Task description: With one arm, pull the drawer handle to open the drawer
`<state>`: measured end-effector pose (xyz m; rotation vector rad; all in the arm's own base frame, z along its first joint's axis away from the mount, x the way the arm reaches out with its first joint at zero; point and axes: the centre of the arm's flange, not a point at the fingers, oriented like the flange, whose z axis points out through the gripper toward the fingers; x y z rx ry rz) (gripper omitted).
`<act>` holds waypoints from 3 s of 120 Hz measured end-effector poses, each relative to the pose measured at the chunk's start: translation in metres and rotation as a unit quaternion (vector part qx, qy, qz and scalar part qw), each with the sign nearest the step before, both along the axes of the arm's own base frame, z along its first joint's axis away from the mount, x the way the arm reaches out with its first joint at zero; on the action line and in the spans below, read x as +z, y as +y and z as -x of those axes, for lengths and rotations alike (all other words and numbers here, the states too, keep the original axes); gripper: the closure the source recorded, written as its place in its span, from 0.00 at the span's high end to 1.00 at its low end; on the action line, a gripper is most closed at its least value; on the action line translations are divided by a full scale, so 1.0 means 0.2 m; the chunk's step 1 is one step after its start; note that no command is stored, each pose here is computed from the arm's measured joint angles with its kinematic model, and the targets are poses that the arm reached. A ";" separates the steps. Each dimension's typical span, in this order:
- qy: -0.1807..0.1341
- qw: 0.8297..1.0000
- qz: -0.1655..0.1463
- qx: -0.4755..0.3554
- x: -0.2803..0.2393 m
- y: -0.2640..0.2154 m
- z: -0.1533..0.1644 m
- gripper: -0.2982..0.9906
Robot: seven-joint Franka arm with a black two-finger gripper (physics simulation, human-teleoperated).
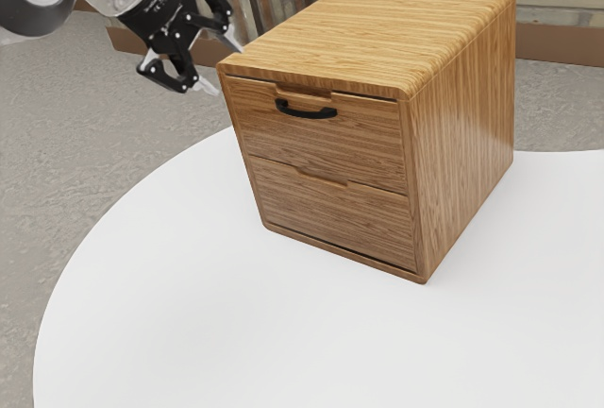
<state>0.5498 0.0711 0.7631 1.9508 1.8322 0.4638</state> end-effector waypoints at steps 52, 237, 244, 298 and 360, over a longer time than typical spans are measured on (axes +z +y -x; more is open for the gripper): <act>0.002 0.998 0.012 -0.059 -0.13 -0.25 -0.11 0.52; 0.007 0.999 -0.002 -0.032 -0.30 0.05 -0.23 0.44; 0.009 0.999 -0.003 -0.042 -0.32 -0.01 -0.24 0.44; 0.014 0.999 -0.004 -0.037 -0.37 0.03 -0.27 0.44; 0.017 0.999 0.006 -0.048 -0.42 -0.03 -0.32 0.41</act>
